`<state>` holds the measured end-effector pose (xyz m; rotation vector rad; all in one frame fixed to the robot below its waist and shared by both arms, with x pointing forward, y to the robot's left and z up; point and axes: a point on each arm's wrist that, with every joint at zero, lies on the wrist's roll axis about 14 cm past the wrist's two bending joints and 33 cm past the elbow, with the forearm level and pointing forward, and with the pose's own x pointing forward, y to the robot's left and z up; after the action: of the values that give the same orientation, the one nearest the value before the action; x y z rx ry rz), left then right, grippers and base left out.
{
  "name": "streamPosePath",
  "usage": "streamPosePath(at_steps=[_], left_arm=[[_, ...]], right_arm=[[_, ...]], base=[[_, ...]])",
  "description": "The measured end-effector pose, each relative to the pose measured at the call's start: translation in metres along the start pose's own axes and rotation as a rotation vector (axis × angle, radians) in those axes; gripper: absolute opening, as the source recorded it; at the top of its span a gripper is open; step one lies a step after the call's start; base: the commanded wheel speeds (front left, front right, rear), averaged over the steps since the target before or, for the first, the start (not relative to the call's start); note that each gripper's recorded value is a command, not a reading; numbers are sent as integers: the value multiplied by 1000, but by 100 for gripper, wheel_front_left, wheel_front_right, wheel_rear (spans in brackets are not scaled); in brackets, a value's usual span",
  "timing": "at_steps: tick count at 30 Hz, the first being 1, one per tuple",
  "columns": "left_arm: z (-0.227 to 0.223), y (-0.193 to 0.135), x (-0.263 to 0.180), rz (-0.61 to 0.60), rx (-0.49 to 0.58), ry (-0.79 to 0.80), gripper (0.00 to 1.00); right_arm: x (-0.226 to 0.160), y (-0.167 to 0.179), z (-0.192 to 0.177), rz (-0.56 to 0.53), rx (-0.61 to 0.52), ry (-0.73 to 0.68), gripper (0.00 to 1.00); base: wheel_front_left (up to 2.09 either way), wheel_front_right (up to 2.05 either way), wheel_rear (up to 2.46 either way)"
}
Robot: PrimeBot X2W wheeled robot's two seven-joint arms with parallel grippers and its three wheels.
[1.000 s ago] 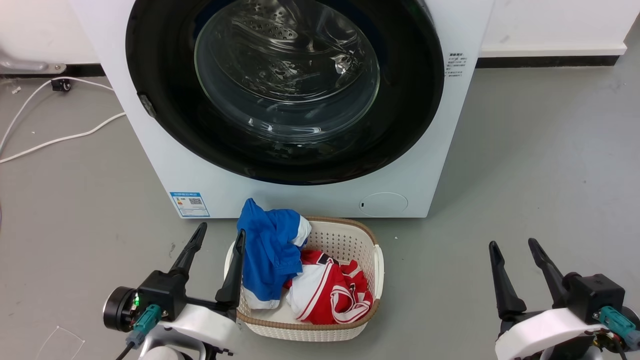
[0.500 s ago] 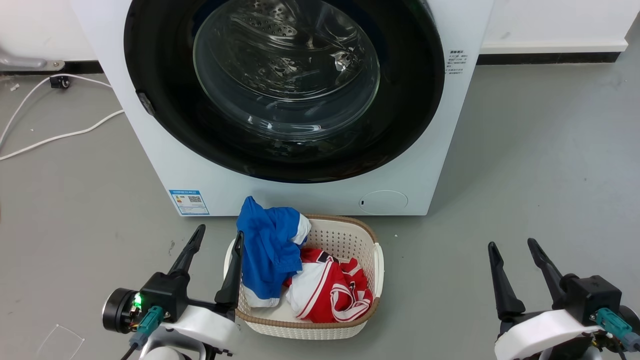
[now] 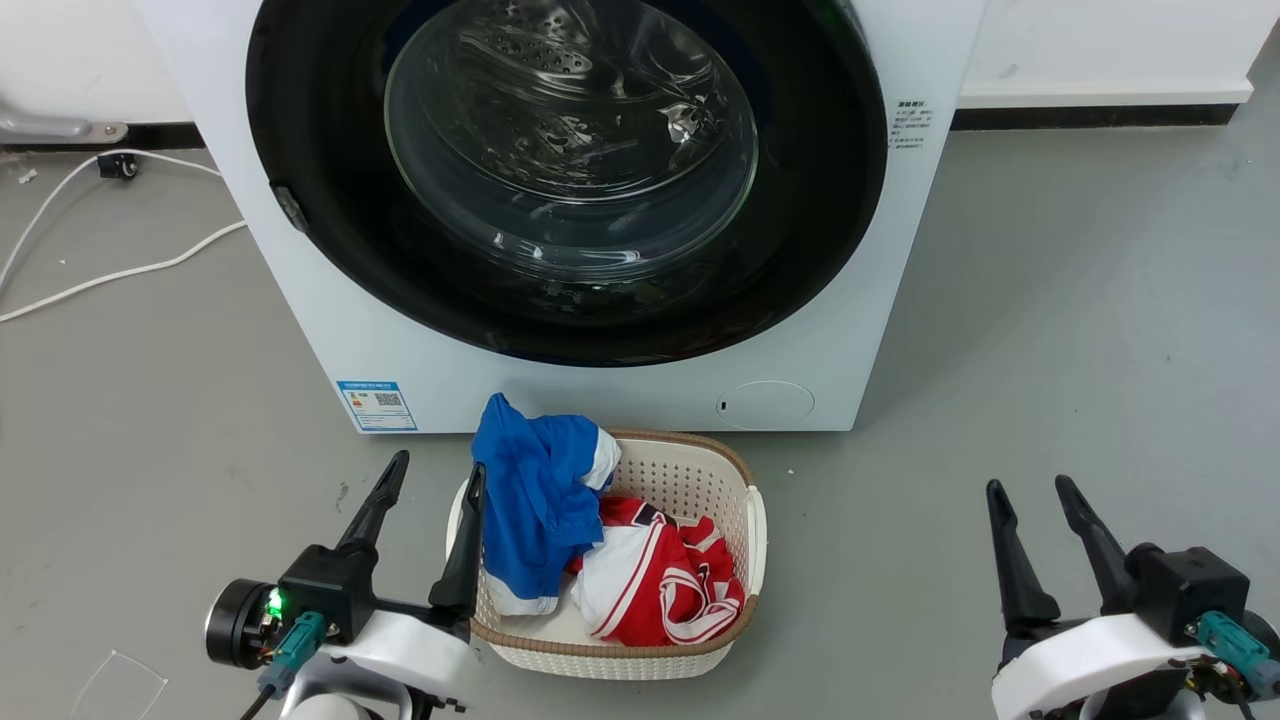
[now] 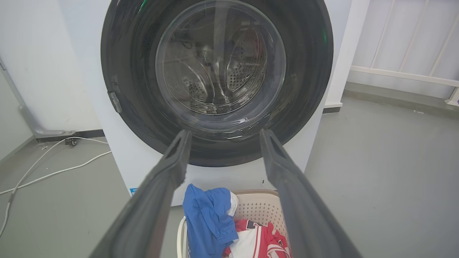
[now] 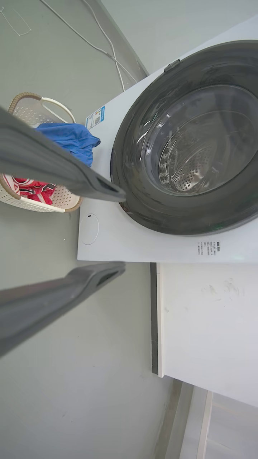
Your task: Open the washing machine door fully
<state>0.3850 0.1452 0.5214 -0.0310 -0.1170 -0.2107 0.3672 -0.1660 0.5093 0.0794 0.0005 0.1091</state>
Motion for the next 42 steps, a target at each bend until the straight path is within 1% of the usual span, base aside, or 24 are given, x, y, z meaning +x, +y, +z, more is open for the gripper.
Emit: streamPosePath(at_steps=[1,2,6,7,8,11,12,14,16,17,18,20,23,24,27,29,31,32,35,38,42], left_arm=[[0,0,0,1,-1,0,100],[0,0,0,0,-1,0,100],[0,0,0,3,-2,-1,100],[1,1,0,4,-2,-2,100],[1,1,0,4,-2,-3,100],[2,1,0,7,-3,-6,100],[2,1,0,7,-4,-7,100],[2,1,0,8,-5,-8,100],[3,1,0,10,-6,-8,100],[2,1,0,10,-7,-8,100],[2,1,0,10,-7,-8,100],[2,1,1,11,-8,-8,100],[1,1,3,11,-11,-7,100],[1,0,5,8,-13,-7,100],[0,0,10,4,-15,-8,100],[-1,-1,14,0,-16,-8,100],[-3,-1,19,-3,-18,-7,100],[-4,-1,22,-5,-18,-5,100],[-6,-1,29,-12,-21,-5,100],[-7,-1,36,-18,-21,-9,100],[-8,-2,46,-29,-22,-15,100]], right_arm=[[0,0,0,-1,5,1,10],[0,0,-1,-1,7,2,0],[0,-1,-1,-6,41,4,0],[0,-3,-1,-14,64,1,0],[-1,-7,0,-27,118,-7,0],[-3,-17,-3,-76,395,-36,0],[-3,-19,-6,-93,526,-44,0],[-4,-22,-9,-123,753,-68,0],[0,-25,-7,-151,1022,-117,0],[1,-27,-4,-162,1121,-142,0],[1,-27,-4,-162,1121,-142,0],[4,-34,-2,-188,1327,-189,0],[8,-50,2,-226,1526,-257,0],[9,-57,3,-243,1567,-282,0],[17,-80,9,-269,1657,-348,0],[26,-97,18,-270,1683,-388,0],[37,-114,27,-267,1669,-411,0],[44,-121,32,-261,1680,-424,0],[66,-135,48,-230,1638,-419,0],[94,-138,66,-167,1570,-376,0],[134,-135,88,-82,1467,-286,0]], base=[[0,0,0],[0,0,0],[0,0,0],[0,0,0],[0,0,0],[0,0,0],[0,0,0],[0,0,0],[0,0,0],[0,0,0],[0,0,0],[0,0,0],[0,0,0],[0,0,0],[0,0,0],[0,0,0],[0,0,0],[0,0,0],[0,0,0],[0,0,0],[0,0,0]])
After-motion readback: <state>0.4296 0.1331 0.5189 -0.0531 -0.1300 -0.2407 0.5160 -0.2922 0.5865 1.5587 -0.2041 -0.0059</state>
